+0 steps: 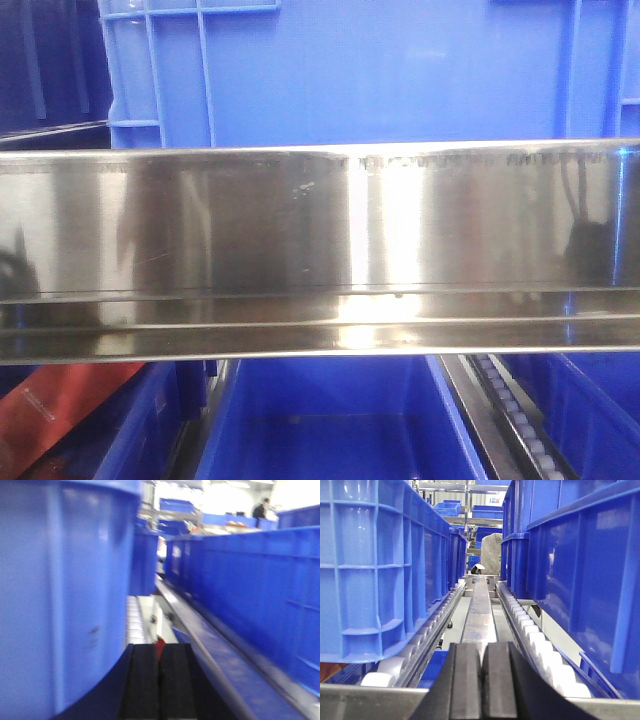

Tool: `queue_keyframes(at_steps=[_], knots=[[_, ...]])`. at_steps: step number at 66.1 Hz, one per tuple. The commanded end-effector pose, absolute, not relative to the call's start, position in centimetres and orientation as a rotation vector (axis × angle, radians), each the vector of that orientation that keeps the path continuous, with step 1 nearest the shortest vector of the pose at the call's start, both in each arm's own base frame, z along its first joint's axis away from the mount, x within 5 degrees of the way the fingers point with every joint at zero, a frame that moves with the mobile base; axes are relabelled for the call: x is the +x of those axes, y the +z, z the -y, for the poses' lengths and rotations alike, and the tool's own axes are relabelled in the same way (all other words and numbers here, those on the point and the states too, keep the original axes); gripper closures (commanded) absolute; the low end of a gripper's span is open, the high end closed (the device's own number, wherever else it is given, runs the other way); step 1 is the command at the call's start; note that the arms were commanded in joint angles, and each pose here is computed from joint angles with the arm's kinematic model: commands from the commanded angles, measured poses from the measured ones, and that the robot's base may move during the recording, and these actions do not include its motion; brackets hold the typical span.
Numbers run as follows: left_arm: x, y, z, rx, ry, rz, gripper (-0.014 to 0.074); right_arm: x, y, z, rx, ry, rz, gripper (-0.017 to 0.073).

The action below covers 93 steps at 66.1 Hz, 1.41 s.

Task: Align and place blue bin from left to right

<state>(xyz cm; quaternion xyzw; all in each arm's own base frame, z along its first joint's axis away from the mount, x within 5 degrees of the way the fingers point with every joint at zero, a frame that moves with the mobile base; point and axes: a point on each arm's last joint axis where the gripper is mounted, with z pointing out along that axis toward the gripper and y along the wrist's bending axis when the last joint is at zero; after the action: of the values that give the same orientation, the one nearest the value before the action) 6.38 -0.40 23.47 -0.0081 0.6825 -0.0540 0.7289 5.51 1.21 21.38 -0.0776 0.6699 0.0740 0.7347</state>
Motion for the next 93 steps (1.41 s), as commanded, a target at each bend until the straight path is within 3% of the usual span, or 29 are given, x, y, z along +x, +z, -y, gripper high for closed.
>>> queue_keyframes(at_steps=[1,18,93], knots=[[5.9,23.3,0.2,-0.039,-0.104,-1.450,0.0704,5.5,21.6,-1.2,-0.164,0.163,-1.447,0.0725],[5.6,21.4,0.0,-0.062,-0.080,-1.476,0.0704,5.5,21.6,-1.2,-0.164,0.163,-1.447,0.0725],[5.6,21.7,0.1,-0.036,-0.056,-1.437,0.0704,5.5,21.6,-1.2,-0.164,0.163,-1.447,0.0725]])
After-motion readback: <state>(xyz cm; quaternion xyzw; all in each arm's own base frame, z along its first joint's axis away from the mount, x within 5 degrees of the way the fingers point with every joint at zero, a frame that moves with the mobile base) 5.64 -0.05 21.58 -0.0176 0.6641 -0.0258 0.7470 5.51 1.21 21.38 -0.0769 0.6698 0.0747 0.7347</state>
